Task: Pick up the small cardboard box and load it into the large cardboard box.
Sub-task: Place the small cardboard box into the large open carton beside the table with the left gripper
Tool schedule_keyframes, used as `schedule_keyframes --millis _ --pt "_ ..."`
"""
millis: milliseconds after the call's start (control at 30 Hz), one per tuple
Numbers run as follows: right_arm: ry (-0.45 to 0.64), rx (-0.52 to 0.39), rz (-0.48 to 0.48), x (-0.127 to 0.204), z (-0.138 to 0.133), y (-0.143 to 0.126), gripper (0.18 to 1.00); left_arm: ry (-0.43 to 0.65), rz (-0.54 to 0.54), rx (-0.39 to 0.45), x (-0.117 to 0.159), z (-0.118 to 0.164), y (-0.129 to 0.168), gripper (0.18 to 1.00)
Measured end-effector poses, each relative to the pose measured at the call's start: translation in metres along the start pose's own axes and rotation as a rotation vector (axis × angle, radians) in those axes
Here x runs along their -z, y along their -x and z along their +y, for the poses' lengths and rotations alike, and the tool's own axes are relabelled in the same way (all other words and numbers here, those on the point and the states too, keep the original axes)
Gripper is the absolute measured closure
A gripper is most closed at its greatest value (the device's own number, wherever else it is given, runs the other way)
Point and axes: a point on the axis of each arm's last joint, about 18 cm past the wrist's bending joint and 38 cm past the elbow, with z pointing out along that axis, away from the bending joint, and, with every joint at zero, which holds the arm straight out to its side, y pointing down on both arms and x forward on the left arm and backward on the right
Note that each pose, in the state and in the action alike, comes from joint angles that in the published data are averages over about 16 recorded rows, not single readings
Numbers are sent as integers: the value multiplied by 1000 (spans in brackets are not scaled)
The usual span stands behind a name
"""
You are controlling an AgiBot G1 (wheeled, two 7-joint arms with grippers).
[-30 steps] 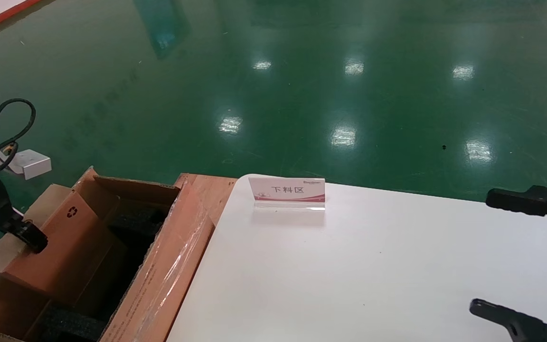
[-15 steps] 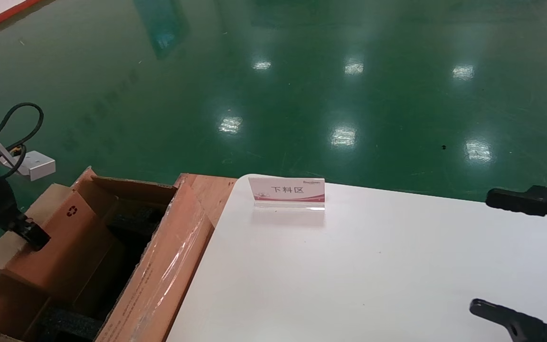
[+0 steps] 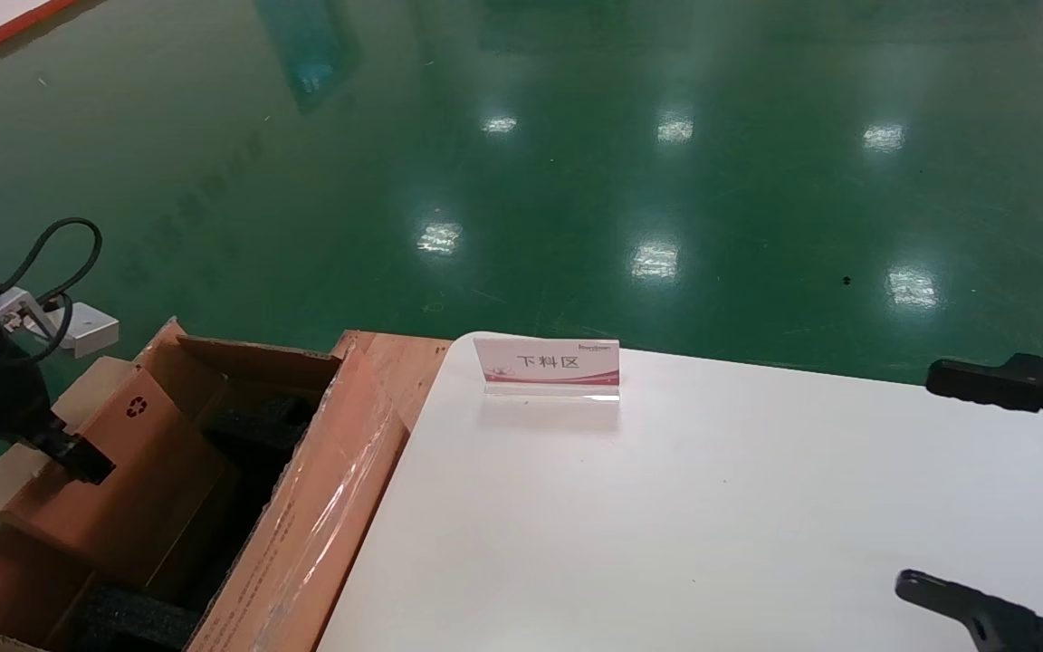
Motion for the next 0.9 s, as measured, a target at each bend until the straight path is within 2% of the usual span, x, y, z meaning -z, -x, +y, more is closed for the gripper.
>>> schedule_keyframes --millis 533,900 --pt "0 0 0 0 0 0 178 73 -34 18 -34 -2 -13 852" --pt "0 0 0 0 0 0 178 100 -26 24 -44 -2 -18 853"
